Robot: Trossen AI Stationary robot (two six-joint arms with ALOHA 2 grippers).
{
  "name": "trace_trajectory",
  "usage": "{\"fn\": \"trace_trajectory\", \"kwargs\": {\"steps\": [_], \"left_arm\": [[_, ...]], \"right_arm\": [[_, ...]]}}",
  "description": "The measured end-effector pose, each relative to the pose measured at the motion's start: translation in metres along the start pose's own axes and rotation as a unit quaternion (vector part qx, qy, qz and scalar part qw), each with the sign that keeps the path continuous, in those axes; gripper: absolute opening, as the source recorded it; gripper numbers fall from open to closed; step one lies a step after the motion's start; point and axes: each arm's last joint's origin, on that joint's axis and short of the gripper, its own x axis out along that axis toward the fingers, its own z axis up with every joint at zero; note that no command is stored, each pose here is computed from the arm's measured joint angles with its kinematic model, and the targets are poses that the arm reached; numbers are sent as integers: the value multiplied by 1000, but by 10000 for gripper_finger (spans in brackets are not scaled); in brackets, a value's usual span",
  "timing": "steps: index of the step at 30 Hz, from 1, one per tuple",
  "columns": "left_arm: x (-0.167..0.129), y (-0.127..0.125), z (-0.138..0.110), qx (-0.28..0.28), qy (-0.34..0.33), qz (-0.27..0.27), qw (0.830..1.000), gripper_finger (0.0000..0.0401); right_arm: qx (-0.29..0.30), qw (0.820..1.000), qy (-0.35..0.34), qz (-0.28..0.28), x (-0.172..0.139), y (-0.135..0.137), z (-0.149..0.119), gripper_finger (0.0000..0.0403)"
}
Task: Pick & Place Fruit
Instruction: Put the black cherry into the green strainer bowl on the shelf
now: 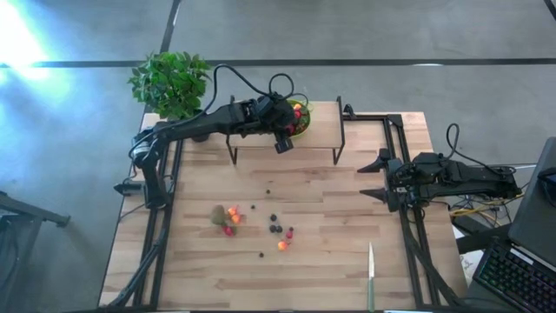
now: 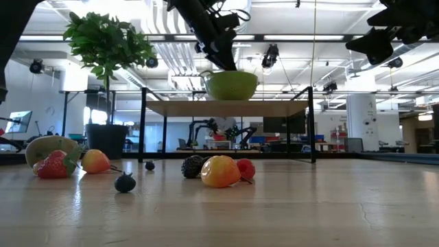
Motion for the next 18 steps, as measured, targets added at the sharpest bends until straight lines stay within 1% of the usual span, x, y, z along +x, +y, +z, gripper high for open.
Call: {"fn": "trace_trajectory", "kwargs": {"steps": [2,6,11,18], "left_arm": [[-6,-3,2,8,-5,-5,1000,179],[-19,-13,4,19,-12,-31,999,178],[-30,-35,4,44,-2,-72,996,177],[-43,-68,0,84,23,-110,990,177]], "right_arm": [[0,1000,0,0,0,0,0,315],[0,1000,0,0,0,0,0,303],[0,1000,0,0,0,0,0,289],[0,1000,0,0,0,0,0,269]]}}
